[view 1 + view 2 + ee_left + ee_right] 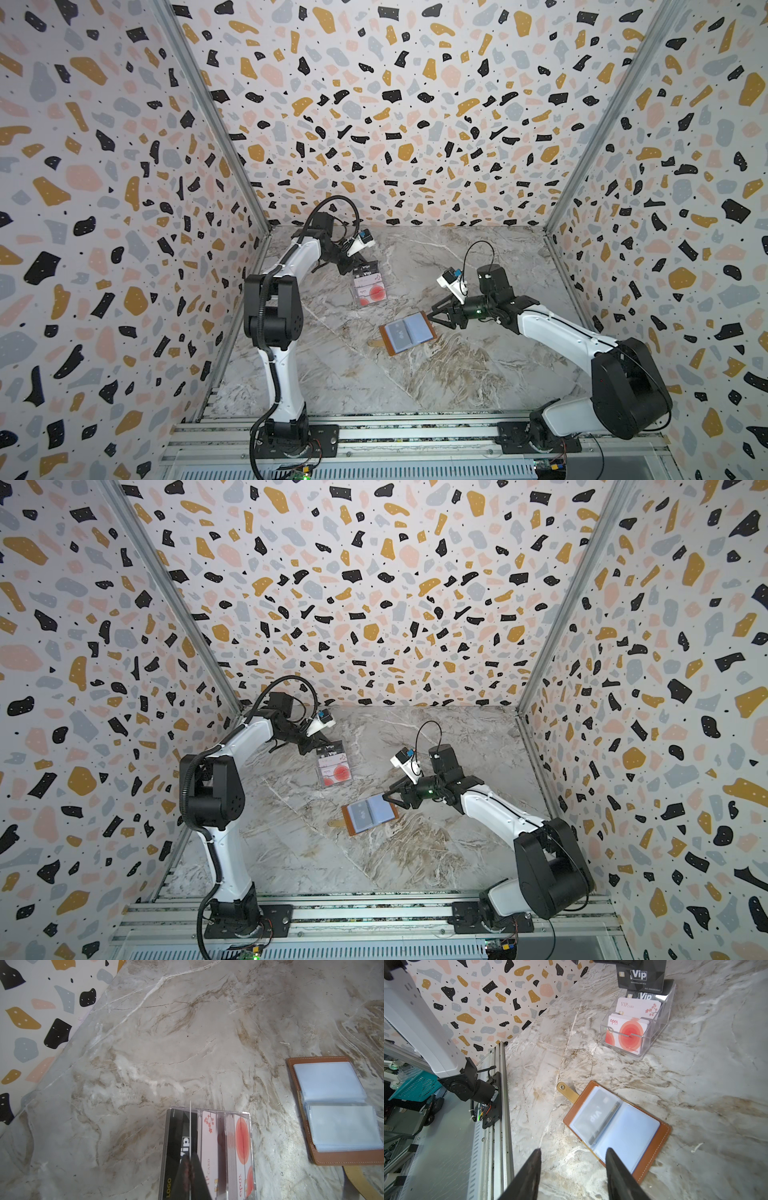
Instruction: Take the credit cards out of the card holder
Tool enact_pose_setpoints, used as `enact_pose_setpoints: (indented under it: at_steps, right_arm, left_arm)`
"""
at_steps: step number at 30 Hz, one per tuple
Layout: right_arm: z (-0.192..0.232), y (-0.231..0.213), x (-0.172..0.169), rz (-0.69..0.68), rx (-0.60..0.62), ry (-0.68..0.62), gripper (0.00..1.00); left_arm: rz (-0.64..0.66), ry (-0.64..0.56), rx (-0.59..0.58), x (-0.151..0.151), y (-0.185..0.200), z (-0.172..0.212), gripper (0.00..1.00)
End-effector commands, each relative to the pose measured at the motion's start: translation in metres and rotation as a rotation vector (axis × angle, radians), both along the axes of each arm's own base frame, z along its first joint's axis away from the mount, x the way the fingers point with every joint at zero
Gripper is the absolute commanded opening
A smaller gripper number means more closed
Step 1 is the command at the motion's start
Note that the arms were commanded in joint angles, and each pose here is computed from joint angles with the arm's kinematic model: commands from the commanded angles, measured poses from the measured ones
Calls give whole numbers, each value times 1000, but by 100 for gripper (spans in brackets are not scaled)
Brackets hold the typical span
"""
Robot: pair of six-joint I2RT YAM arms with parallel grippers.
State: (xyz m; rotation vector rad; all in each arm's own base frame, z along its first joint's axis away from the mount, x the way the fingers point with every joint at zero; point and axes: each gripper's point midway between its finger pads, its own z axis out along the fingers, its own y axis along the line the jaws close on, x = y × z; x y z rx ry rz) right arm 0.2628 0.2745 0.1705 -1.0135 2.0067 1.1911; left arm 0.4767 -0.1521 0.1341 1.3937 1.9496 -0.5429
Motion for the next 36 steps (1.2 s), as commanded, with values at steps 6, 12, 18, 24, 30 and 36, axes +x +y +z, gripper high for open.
enact_pose_setpoints:
  at_steps: [6,12,18,24,30,36]
  right_arm:
    - [14,-2,0,-1,26,-36,51]
    - [15,-3,1,-7,26,-41,51]
    - [17,-3,1,-8,30,-43,51]
    - [11,-5,9,-60,-6,-48,51]
    - [-2,0,25,-192,-121,-107,58]
    - [-19,35,16,-240,-221,-169,68]
  left_arm:
    - [22,24,1,6,4,-10,0]
    - [37,40,-3,9,4,-18,0]
    - [79,43,1,16,7,-25,4]
    - [104,23,-22,15,6,-9,28]
    - [158,-76,-69,11,7,44,36]
    - [373,-124,-132,-20,21,95,37]
